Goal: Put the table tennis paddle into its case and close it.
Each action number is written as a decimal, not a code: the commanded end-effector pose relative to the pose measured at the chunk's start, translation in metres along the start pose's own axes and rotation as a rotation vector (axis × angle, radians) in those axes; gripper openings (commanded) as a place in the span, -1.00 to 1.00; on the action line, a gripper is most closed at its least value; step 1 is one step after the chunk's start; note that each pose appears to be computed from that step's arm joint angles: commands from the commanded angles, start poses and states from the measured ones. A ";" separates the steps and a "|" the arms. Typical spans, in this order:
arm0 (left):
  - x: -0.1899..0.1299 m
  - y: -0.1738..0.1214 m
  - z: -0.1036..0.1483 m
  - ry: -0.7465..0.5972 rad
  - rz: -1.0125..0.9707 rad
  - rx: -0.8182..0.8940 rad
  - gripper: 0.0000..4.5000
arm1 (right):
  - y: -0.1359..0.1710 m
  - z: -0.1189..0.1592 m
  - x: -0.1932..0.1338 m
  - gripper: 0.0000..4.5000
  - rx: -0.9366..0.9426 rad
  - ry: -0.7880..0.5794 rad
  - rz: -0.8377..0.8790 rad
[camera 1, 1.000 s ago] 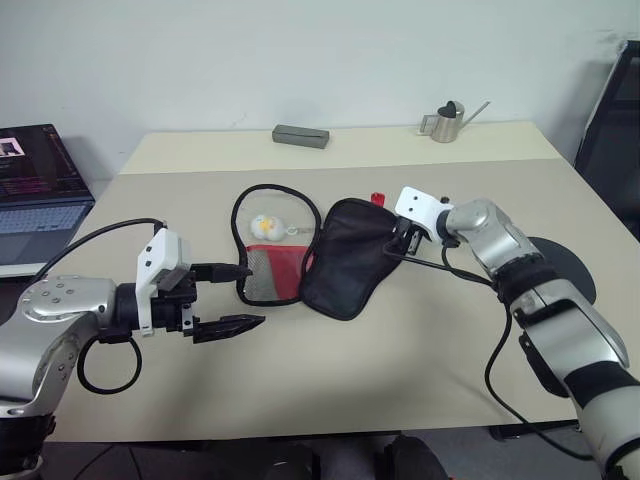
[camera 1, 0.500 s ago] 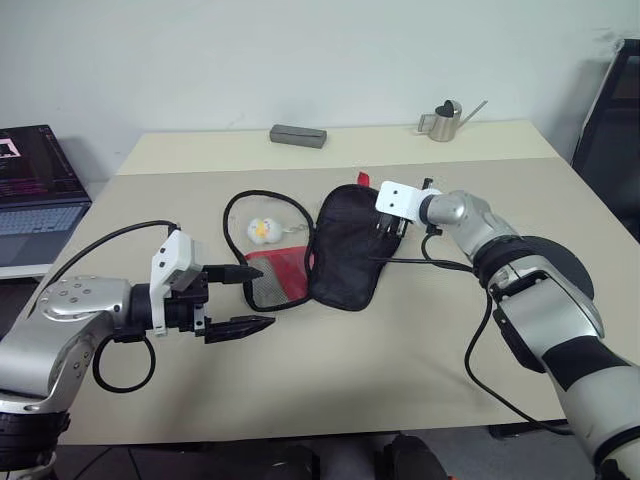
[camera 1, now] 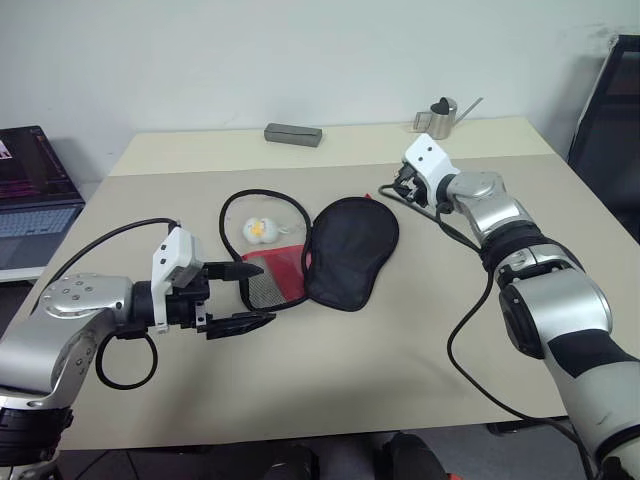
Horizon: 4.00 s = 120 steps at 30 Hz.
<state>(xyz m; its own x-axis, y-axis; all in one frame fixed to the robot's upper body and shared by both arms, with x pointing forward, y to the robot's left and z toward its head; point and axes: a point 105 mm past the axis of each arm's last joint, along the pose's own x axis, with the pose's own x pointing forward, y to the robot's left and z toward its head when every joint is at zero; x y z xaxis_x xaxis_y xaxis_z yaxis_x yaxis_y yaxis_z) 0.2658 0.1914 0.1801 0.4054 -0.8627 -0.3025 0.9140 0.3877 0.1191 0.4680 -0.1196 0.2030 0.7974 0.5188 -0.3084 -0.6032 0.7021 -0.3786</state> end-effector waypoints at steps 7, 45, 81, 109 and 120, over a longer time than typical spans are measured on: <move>-0.021 0.012 0.011 -0.021 0.055 0.039 1.00 | 0.054 -0.031 -0.049 0.56 0.420 0.096 0.198; -0.016 0.012 0.017 -0.049 0.046 0.041 1.00 | 0.128 -0.043 -0.013 0.56 0.876 0.118 0.294; -0.009 0.004 0.006 -0.008 0.018 0.039 1.00 | 0.112 -0.068 -0.033 -0.99 0.745 0.248 0.274; -0.005 0.004 0.006 -0.007 0.008 0.041 1.00 | 0.052 -0.056 -0.014 -0.44 0.478 0.227 0.180; -0.003 0.003 0.006 -0.011 0.002 0.042 1.00 | 0.026 -0.046 -0.019 -0.14 0.378 0.155 0.077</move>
<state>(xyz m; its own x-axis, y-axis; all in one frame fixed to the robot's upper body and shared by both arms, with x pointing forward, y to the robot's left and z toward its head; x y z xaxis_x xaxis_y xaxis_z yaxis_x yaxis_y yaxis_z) 0.2682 0.1975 0.1789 0.4135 -0.8574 -0.3066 0.9102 0.3981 0.1143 0.4286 -0.1299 0.1310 0.6629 0.5203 -0.5384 -0.5880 0.8069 0.0558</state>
